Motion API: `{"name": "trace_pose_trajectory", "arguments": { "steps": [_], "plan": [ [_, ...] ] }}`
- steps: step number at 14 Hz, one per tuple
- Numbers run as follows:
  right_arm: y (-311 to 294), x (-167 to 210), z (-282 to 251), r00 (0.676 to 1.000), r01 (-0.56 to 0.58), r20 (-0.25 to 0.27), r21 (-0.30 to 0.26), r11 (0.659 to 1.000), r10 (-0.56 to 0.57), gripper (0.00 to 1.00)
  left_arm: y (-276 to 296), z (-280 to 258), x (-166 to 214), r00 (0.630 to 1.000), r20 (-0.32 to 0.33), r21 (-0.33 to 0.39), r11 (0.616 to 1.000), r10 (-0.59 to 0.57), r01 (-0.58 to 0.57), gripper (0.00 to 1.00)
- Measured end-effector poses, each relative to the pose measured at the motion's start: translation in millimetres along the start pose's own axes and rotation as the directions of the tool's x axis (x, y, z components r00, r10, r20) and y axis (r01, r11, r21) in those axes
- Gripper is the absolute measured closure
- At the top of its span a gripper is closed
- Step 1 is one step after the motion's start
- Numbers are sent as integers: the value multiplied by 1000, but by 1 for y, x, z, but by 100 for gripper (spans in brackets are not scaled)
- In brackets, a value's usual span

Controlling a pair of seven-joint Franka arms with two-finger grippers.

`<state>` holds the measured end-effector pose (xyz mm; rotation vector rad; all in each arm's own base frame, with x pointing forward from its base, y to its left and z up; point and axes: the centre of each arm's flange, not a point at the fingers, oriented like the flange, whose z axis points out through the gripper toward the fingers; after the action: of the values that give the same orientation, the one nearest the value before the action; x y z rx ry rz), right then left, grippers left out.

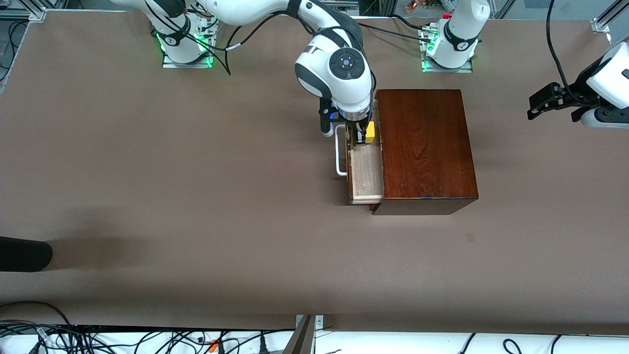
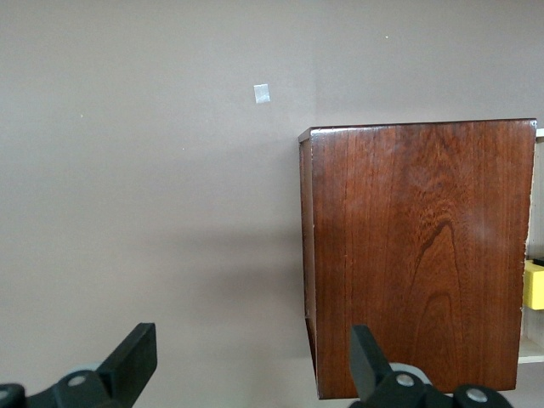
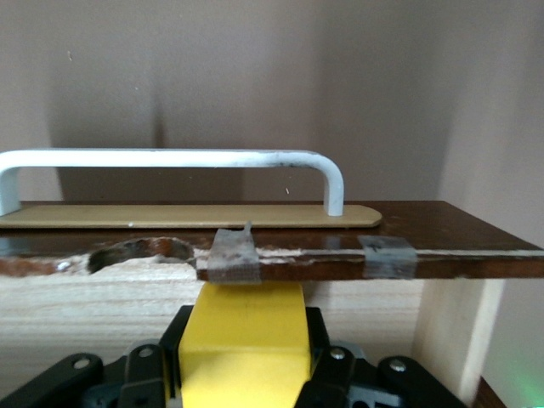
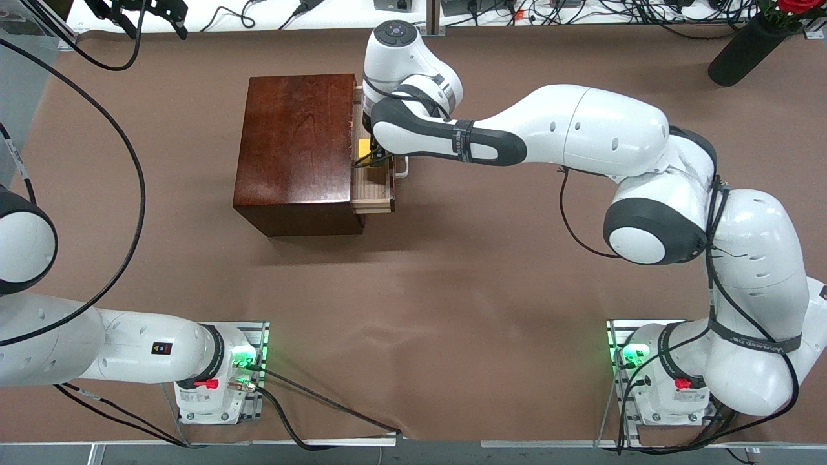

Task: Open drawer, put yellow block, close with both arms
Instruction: 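Lower the cube into the drawer and open the right gripper, then withdraw the right gripper while the left gripper reaches the drawer front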

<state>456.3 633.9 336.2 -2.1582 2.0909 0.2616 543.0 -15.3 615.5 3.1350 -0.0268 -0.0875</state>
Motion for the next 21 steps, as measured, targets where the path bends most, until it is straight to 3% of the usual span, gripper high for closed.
{"name": "trace_pose_trajectory", "arguments": {
  "steps": [5, 6, 10, 15, 17, 19, 21],
  "plan": [
    [5, -1, 24, 1000, 5, 1, -5, 1000, -5, 44, 0, 0, 0, 1000, 0, 0, 1000, 0, 0, 0],
    [5, -1, 24, 1000, 6, 2, -4, 1000, -6, 41, 0, 0, 0, 1000, 0, 0, 1000, 0, 0, 0],
    [3, -3, 12, 1000, 7, 15, 12, 1000, -7, 1, 0, 0, 0, 1000, 0, 0, 1000, 0, 0, 0],
    [-1, -6, -81, 1000, 8, 14, 46, 999, -9, 0, 0, 2, -2, 1000, 19, 0, 1000, 2, -2, 0],
    [-13, 10, -130, 999, 40, 5, 62, 997, -40, 0, 6, 4, -4, 998, 40, 0, 999, 46, -46, 0],
    [-32, 49, -171, 988, 144, -60, 28, 989, -142, 0, 25, 8, -4, 986, 58, -4, 988, 154, -154, 0],
    [-52, 97, -206, 951, 281, -119, -46, 959, -285, 0, 59, 18, -3, 951, 80, -22, 954, 299, -298, 0]
  ]
}}
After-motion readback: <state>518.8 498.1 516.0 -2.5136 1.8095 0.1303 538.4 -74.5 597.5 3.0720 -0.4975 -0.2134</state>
